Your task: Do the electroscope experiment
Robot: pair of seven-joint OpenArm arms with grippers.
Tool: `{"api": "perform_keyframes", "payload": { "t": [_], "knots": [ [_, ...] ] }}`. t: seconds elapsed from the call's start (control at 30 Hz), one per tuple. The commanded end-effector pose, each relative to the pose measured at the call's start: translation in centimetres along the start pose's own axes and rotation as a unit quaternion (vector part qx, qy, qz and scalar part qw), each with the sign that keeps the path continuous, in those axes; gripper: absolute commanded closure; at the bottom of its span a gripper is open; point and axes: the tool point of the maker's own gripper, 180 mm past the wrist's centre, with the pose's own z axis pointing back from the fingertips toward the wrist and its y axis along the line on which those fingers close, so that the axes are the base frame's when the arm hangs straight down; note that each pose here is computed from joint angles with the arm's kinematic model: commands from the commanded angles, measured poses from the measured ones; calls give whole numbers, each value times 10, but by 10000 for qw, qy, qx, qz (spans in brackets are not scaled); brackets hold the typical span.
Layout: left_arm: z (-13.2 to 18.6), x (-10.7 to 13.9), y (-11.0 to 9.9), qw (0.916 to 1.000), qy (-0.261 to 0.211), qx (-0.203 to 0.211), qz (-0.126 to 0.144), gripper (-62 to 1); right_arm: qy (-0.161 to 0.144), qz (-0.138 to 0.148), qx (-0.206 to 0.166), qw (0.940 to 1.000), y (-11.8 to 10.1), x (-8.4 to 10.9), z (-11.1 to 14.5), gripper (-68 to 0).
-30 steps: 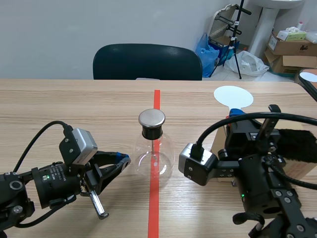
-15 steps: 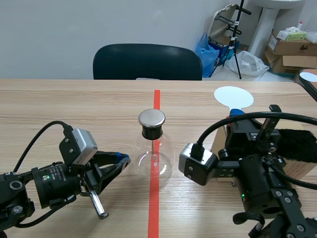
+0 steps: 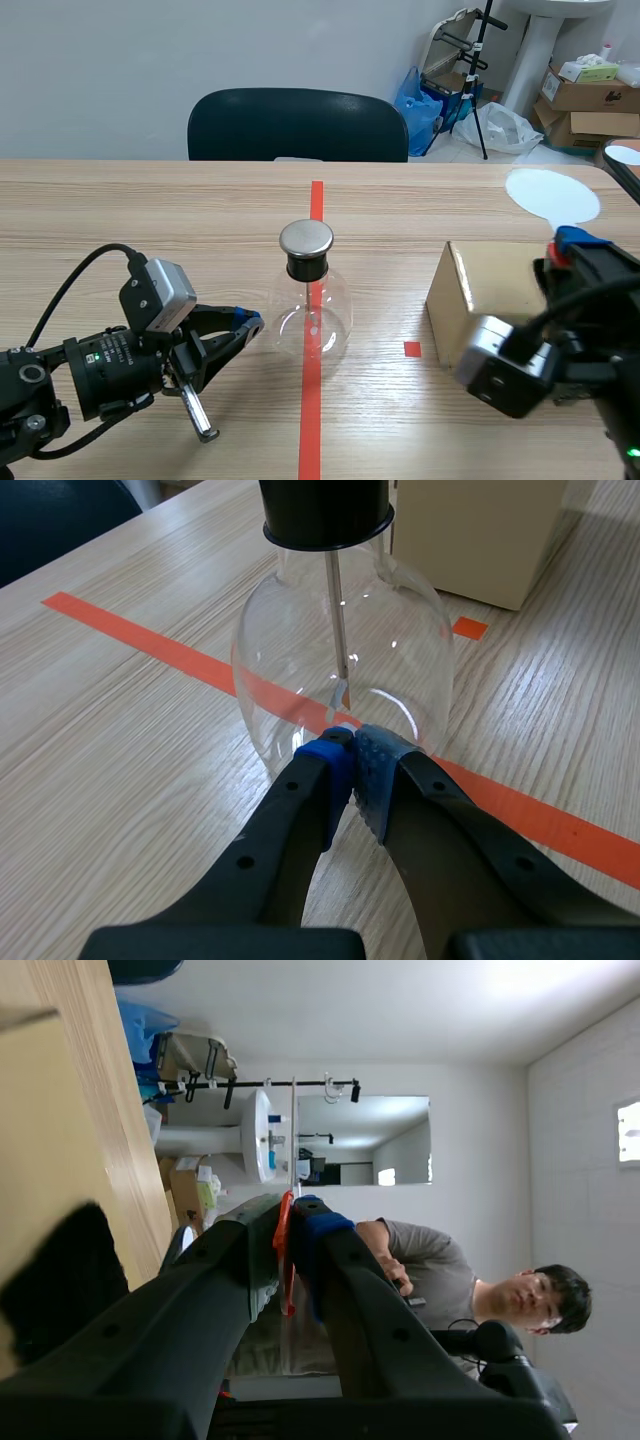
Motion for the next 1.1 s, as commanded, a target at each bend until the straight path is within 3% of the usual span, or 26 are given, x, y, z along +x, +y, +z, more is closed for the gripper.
{"api": "perform_keyframes", "payload": {
  "t": [0.0, 0.17, 0.3, 0.5, 0.67, 0.8, 0.87, 1.07],
  "knots": [
    [-4, 13, 1, 9997, -231, 16, -2, -32, 92, -26, -172, 9998, -8, -8, 0, -8],
    [-4, 13, 1, 9997, -228, 16, -2, -32, 162, 65, -439, 9989, -22, -32, 11, -8],
    [-3, 13, 2, 9997, -223, 20, -10, -32, 203, 201, -432, 9987, -21, -48, 15, -9],
    [9, 12, 8, 9998, -165, 61, -98, -32, 163, 312, -265, 9990, -3, -63, 19, -8],
    [36, 25, 12, 9987, -421, 221, -161, -32, 245, 307, -141, 9991, 16, -77, 16, -9],
    [58, 30, 7, 9988, -367, 199, -263, -32, 254, 295, -89, 9992, 28, -82, 10, -9],
    [68, 34, 2, 9991, -344, 118, -215, -32, 236, 294, -42, 9993, 34, -84, 7, -9],
    [99, 54, -25, 9973, -344, -572, 296, -32, 143, 229, 139, 9995, 55, -84, 5, -9]
  ]
}}
